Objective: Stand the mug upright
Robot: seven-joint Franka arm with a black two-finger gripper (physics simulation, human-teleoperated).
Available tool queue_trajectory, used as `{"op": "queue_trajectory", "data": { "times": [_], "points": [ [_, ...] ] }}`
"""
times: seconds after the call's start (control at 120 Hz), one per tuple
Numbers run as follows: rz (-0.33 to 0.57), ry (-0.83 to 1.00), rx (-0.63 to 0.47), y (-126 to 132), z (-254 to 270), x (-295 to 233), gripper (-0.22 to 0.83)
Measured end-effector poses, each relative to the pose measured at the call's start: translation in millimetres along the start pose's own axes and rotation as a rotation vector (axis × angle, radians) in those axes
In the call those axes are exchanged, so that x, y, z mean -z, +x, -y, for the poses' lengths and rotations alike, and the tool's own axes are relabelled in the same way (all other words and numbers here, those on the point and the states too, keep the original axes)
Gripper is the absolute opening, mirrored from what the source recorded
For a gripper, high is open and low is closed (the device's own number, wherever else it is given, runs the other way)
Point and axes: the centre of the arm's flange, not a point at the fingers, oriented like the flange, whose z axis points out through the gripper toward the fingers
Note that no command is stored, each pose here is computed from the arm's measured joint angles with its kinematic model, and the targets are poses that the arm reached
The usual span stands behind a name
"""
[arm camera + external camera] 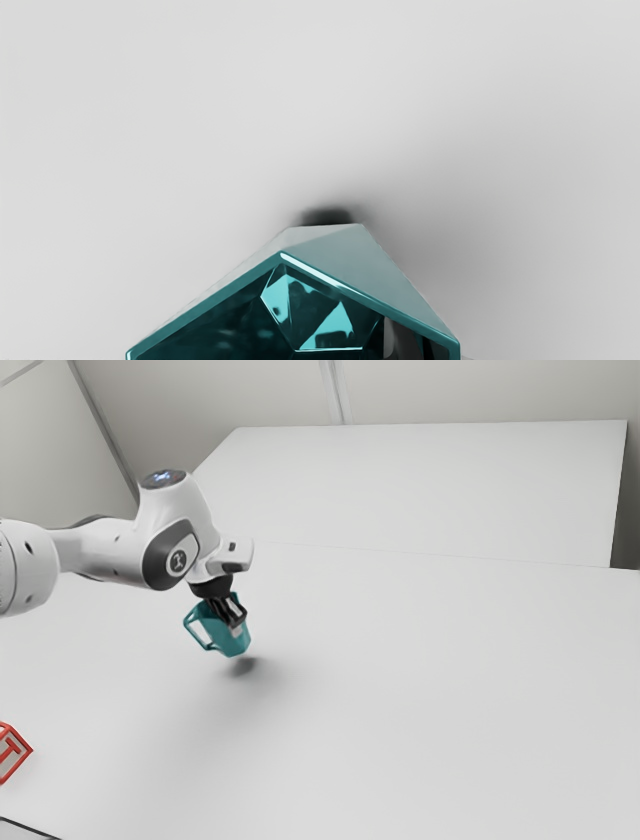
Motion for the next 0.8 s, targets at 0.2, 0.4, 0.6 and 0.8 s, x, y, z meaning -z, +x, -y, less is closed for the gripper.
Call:
{"op": "queue_trajectory", "data": {
  "times": [0.2,0.4,0.6,0.8],
  "points": [
    [0.003,0.007,0.022,-0.2,7.2,-10.4,-0.17],
    [-0.002,0.011,0.014,10.2,-0.3,-21.1,-0.17],
    [0.008,0.007,0.027,13.5,0.5,-33.5,-0.17],
    [0.006,0.006,0.036,14.0,0.8,-35.3,-0.16]
  ]
}}
